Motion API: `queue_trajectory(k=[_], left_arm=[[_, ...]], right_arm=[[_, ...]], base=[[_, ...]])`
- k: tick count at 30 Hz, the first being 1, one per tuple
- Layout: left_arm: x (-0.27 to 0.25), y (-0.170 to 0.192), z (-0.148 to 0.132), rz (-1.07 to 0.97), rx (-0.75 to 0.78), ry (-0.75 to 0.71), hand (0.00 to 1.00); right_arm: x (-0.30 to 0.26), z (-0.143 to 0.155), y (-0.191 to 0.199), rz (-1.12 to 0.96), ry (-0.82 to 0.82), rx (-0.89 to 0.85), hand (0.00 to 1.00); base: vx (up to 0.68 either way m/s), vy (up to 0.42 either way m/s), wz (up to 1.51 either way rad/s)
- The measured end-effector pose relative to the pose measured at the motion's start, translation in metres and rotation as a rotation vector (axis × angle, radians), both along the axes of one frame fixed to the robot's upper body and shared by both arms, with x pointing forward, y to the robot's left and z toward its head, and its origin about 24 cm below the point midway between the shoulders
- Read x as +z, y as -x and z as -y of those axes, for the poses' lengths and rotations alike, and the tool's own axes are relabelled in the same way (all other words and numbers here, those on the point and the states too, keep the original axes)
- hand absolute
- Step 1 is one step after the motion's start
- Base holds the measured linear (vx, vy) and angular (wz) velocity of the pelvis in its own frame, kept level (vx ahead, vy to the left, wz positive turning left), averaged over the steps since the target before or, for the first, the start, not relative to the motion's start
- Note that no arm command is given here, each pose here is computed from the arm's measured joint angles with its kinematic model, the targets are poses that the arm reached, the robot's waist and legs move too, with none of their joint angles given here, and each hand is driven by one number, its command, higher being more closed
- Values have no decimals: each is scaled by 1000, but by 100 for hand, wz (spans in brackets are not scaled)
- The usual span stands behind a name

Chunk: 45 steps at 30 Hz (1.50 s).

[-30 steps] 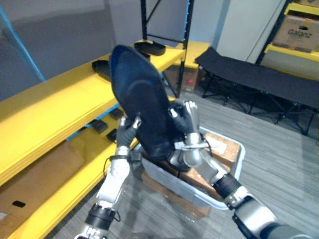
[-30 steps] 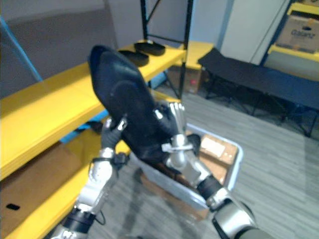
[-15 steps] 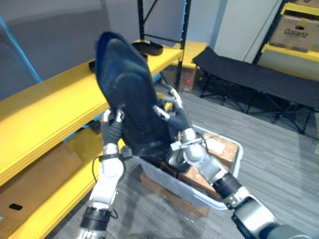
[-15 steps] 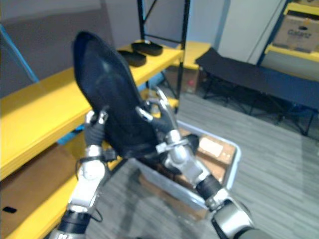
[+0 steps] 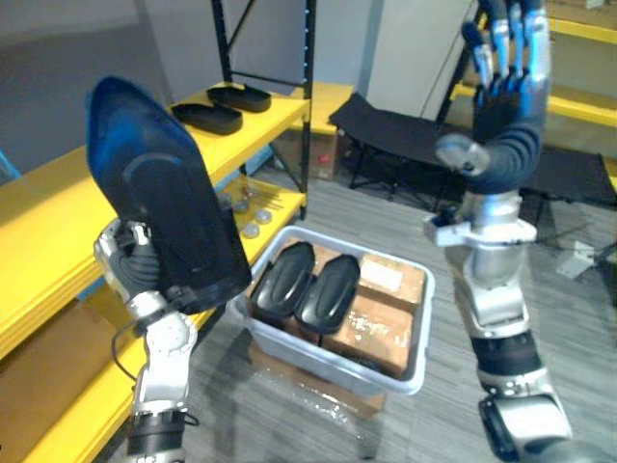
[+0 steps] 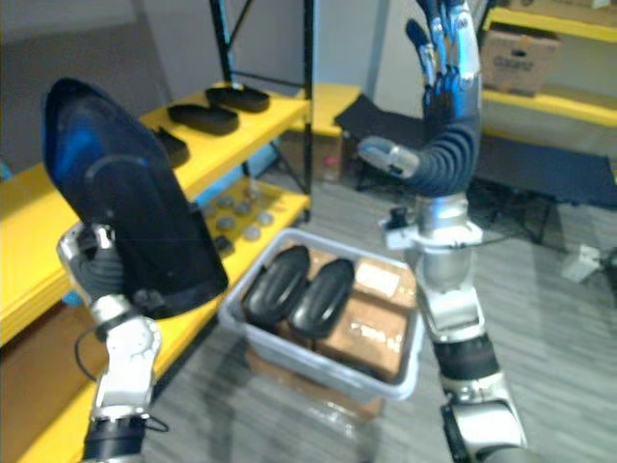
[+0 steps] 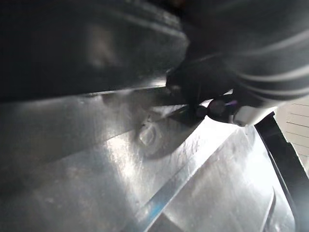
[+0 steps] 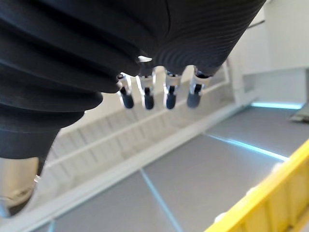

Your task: Walk over and take plastic housings, then place them on the shelf

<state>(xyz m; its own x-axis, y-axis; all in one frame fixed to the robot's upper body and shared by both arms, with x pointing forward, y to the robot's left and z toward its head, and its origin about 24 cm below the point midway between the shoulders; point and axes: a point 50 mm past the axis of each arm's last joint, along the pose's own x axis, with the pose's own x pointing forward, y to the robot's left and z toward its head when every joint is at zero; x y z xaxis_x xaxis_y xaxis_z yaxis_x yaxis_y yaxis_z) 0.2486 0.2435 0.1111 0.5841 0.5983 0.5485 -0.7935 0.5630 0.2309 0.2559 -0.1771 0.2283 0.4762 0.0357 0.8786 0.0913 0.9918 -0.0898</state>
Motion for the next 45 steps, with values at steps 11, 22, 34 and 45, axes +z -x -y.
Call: queue_trajectory(k=[11, 22, 34, 45], left_arm=[[12, 50, -16, 185, 191, 2, 100], [19, 69, -25, 266, -7, 193, 100], [-3, 207, -94, 268, 499, 175, 100], [-13, 216, -88, 310, 453, 267, 100]], right_arm=[[-127, 78, 46, -506, -455, -301, 0], [-122, 52, 21, -574, -423, -83, 0], [-152, -4, -30, -829, -324, 119, 0], [-152, -21, -36, -847, -239, 148, 0]], base=[[38, -8, -18], [-2, -13, 15], [60, 18, 65], [18, 14, 13]])
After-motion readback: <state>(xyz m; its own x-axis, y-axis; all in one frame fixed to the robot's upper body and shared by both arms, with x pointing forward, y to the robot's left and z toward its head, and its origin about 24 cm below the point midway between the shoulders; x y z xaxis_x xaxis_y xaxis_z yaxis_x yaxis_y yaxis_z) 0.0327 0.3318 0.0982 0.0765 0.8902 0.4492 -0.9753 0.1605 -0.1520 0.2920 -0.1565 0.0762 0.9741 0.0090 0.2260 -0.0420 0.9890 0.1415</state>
